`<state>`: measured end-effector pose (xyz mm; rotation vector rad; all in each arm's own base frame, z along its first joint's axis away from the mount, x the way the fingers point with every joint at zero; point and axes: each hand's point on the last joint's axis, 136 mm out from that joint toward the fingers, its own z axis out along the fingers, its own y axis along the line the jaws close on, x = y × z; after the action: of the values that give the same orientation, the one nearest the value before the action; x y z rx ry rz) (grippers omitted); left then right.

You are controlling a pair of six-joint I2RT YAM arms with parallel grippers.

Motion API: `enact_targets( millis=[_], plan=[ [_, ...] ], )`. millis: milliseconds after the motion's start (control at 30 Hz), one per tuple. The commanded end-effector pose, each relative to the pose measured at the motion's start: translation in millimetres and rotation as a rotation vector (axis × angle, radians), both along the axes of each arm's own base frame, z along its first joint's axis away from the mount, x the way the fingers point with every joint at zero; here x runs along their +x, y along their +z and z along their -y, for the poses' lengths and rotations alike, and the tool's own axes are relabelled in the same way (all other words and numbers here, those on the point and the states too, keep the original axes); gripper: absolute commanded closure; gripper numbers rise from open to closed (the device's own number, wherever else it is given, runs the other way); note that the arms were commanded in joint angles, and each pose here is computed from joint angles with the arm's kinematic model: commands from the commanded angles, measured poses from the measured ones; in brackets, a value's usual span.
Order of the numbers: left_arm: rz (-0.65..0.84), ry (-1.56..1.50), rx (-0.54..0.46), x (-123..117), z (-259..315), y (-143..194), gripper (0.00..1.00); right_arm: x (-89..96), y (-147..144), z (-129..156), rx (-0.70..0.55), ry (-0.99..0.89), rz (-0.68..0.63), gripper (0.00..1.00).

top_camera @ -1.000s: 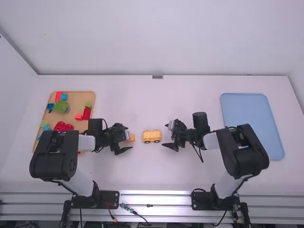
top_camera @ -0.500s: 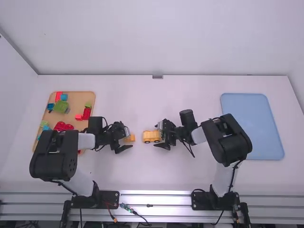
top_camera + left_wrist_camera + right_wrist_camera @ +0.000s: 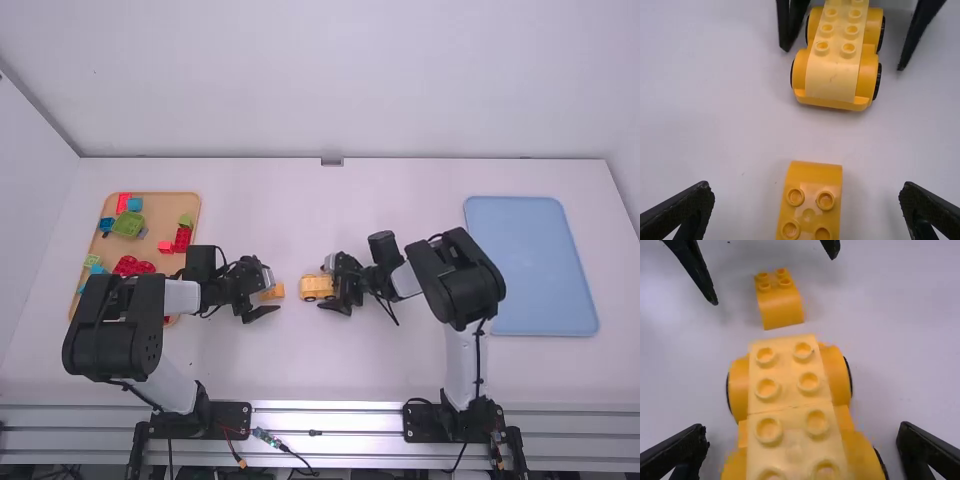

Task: Assemble lego blocks to make yellow taxi

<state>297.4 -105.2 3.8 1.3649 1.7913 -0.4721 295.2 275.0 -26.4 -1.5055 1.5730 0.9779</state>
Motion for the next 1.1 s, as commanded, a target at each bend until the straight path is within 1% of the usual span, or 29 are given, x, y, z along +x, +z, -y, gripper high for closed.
enact_targets(
  millis=[0, 133, 200, 233, 267, 333, 367, 433, 500, 567, 633, 667, 700, 733, 767, 833, 967, 1033, 1067],
  plan=[
    [0.025, -0.043, -0.013, -5, 5, 4, 0.01, -8.1, 0, -1, 0.038, 0.031, -0.041, 0.04],
    [0.018, -0.035, -0.016, -2, 3, 1, 0.0, -11.8, -1, 0, 0.043, 0.043, -0.013, 0.12],
    [0.013, -0.039, -0.016, -2, 4, -1, 0.01, -14.2, -2, 0, 0.046, 0.046, -0.011, 0.17],
    [0.008, -0.034, -0.018, -1, 3, -2, 0.02, -14.8, -1, 0, 0.051, 0.044, -0.013, 0.22],
    [0.006, -0.034, -0.017, -1, 3, -3, 0.03, -15.1, -1, 0, 0.052, 0.044, -0.011, 0.24],
    [0.012, -0.057, -0.007, -1, 4, -6, 0.09, -16.6, -2, 1, 0.05, 0.046, -0.009, 0.32],
    [0.011, -0.063, -0.003, -1, 3, -8, 0.12, -17.0, -3, 1, 0.048, 0.046, -0.013, 0.38],
    [0.0, -0.068, -0.011, -1, 4, -9, 0.14, -17.1, -3, 1, 0.048, 0.044, -0.018, 0.41],
    [-0.018, -0.07, -0.025, 1, 4, -9, 0.16, -17.0, -3, 1, 0.048, 0.043, -0.018, 0.46],
    [-0.02, -0.069, -0.018, 4, 3, -10, 0.16, -16.8, -3, 1, 0.048, 0.043, -0.019, 0.46],
    [-0.015, -0.066, -0.022, 8, 2, -9, 0.19, -17.4, -3, 1, 0.047, 0.044, -0.021, 0.46],
    [-0.012, -0.064, -0.022, 10, 1, -9, 0.28, -17.3, -3, 1, 0.047, 0.043, -0.02, 0.45],
    [-0.009, -0.07, -0.017, 11, 1, -9, 0.35, -17.4, -3, 1, 0.047, 0.043, -0.021, 0.45],
    [-0.01, -0.082, -0.012, 9, 1, -10, 0.48, -17.4, -3, 1, 0.047, 0.044, -0.021, 0.45],
    [-0.014, -0.1, -0.006, 7, 2, -11, 0.48, -17.2, -3, 1, 0.047, 0.044, -0.02, 0.44],
    [-0.023, -0.108, -0.004, 5, 2, -11, 0.46, -17.3, -3, 1, 0.047, 0.043, -0.02, 0.44],
    [-0.057, -0.098, -0.007, 6, -2, -9, 0.4, -17.0, -3, 2, 0.045, 0.041, -0.02, 0.43],
    [-0.064, -0.093, -0.008, 5, -3, -9, 0.41, -16.8, -3, 2, 0.044, 0.041, -0.02, 0.43],
    [-0.067, -0.09, -0.006, 4, -4, -10, 0.45, -16.9, -3, 2, 0.044, 0.041, -0.02, 0.43]
  ],
)
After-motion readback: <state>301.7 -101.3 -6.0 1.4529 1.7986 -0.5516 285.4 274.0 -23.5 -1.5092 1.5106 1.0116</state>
